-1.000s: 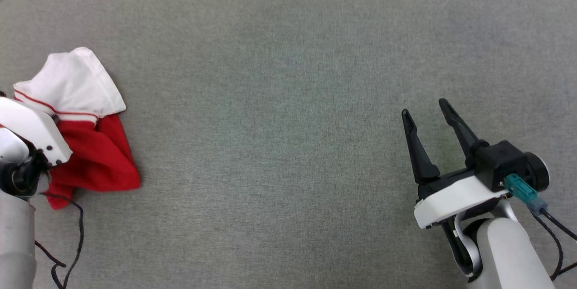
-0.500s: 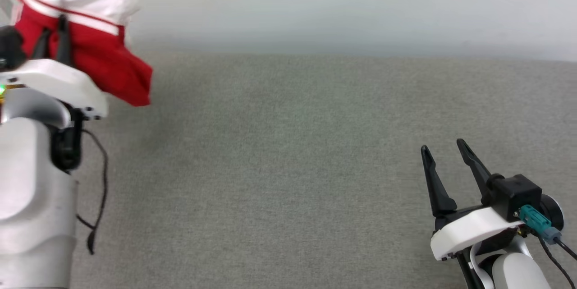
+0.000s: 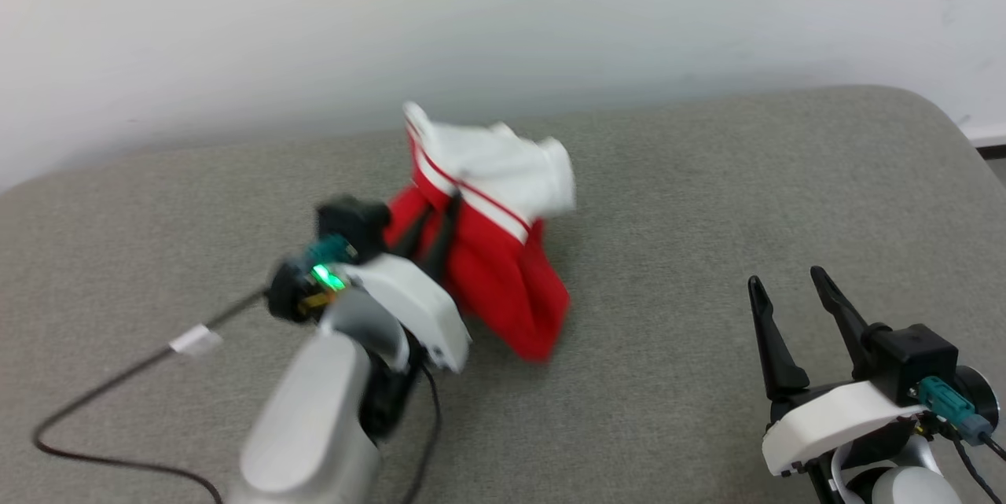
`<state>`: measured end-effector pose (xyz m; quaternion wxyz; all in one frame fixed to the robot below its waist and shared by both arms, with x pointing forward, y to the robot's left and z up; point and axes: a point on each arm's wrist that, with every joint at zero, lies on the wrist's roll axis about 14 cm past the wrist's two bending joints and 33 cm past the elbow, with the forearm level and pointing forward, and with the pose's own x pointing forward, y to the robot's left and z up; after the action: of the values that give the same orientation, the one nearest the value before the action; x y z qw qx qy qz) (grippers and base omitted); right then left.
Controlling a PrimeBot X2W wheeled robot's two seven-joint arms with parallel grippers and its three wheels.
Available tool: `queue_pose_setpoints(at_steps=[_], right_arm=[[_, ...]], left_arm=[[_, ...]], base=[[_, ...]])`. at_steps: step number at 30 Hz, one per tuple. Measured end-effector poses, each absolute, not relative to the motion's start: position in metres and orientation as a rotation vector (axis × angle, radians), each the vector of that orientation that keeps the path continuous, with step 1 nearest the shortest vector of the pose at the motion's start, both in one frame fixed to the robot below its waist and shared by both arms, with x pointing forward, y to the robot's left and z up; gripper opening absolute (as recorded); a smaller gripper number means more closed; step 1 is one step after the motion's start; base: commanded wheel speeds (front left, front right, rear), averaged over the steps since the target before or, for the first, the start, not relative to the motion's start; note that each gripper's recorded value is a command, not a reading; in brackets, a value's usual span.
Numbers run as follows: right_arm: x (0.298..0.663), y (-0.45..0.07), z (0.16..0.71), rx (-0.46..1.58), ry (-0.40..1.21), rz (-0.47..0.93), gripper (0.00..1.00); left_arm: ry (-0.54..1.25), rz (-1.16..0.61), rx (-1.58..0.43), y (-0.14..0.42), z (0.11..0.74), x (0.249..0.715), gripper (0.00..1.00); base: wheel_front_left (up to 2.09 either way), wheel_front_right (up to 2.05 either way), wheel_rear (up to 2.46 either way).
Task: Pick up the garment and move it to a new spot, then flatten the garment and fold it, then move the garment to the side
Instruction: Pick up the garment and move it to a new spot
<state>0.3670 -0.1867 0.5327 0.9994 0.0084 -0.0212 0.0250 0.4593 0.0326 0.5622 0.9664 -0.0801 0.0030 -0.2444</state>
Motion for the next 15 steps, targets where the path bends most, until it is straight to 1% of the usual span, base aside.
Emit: queue_pose_setpoints(at_steps=[3,6,7,8,9,11,15], right_arm=[[0.363,-0.194,0.529,0.017,-0.03,0.027,1.0],[0.362,-0.197,0.524,0.023,-0.015,0.016,1.0],[0.363,-0.198,0.523,0.027,-0.011,0.014,1.0],[0.363,-0.198,0.521,0.028,-0.005,0.013,1.0],[0.364,-0.198,0.519,0.029,-0.002,0.014,1.0],[0.366,-0.197,0.517,0.035,0.003,0.016,1.0],[0.371,-0.191,0.516,0.037,0.004,0.036,1.0]], left_arm=[[0.134,-0.585,-0.192,-0.001,0.518,0.433,0.0],[0.274,-0.645,-0.205,-0.02,0.471,0.399,0.0],[0.316,-0.656,-0.214,-0.024,0.458,0.39,0.42],[0.35,-0.666,-0.213,-0.026,0.446,0.381,0.97],[0.379,-0.677,-0.205,-0.028,0.436,0.372,1.0],[0.386,-0.687,-0.208,-0.031,0.43,0.364,1.0],[0.28,-0.665,-0.204,-0.028,0.447,0.37,1.0]], base=[[0.0,0.0,0.0],[0.0,0.0,0.0],[0.0,0.0,0.0],[0.0,0.0,0.0],[0.0,0.0,0.0],[0.0,0.0,0.0],[0.0,0.0,0.0]])
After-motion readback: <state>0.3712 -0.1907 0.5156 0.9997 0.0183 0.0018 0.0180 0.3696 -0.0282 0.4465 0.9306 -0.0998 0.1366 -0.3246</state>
